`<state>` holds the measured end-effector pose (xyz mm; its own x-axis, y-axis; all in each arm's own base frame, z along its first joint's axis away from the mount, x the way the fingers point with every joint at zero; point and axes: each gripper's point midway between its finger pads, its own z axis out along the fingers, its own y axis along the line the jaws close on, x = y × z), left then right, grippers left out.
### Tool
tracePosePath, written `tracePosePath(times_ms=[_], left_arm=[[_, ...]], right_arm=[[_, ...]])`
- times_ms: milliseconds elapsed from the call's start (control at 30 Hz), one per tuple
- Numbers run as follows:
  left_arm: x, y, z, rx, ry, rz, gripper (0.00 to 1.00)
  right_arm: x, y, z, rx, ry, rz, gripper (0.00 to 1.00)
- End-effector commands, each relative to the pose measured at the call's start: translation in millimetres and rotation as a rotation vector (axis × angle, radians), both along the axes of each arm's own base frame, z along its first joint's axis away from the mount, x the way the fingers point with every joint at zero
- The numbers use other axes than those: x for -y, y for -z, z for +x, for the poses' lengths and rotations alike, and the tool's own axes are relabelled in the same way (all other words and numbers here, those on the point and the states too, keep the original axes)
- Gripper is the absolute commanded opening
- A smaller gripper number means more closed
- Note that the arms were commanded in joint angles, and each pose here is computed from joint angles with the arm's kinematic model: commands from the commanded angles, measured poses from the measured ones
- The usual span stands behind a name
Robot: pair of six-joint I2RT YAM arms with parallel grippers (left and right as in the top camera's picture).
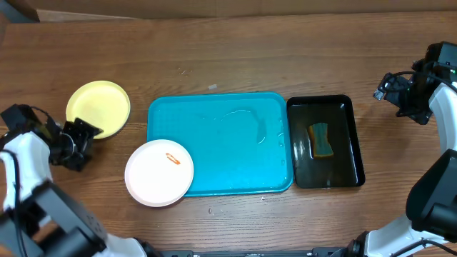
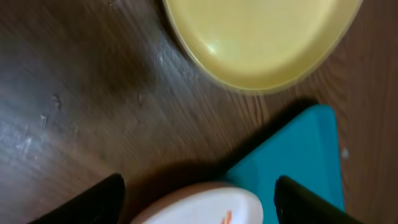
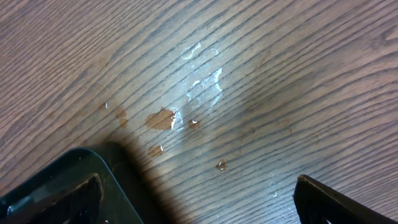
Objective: Clean dirty plates on tray and stack at the side
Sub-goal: 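Release the yellow plate and move left gripper to the stained white plate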
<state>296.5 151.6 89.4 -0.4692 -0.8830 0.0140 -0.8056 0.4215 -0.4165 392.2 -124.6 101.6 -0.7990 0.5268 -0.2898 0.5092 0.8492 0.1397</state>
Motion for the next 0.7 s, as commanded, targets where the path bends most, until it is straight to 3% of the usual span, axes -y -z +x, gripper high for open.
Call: tracePosePath(times_ms=[0, 133, 300, 533, 667], left_arm=[[15, -45, -21, 0.025, 0.017, 0.066, 0.77], [18, -51, -58, -0.126, 0.019, 0.182, 0.75], [39, -35, -75, -0.229, 0.091, 0.197, 0.58], [62, 7, -91, -0.298, 0.162, 0.168, 0.57], [67, 15, -100, -0.325, 0.187, 0.152, 0.48]], right_arm=[[1, -6, 5, 0.023, 0.01, -0.003, 1.0], [1, -6, 5, 0.022, 0.01, -0.002, 1.0], [1, -6, 5, 0.022, 0.01, -0.002, 1.0], [1, -6, 5, 0.023, 0.01, -0.003, 1.0], [1, -6, 5, 0.022, 0.01, -0.002, 1.0]])
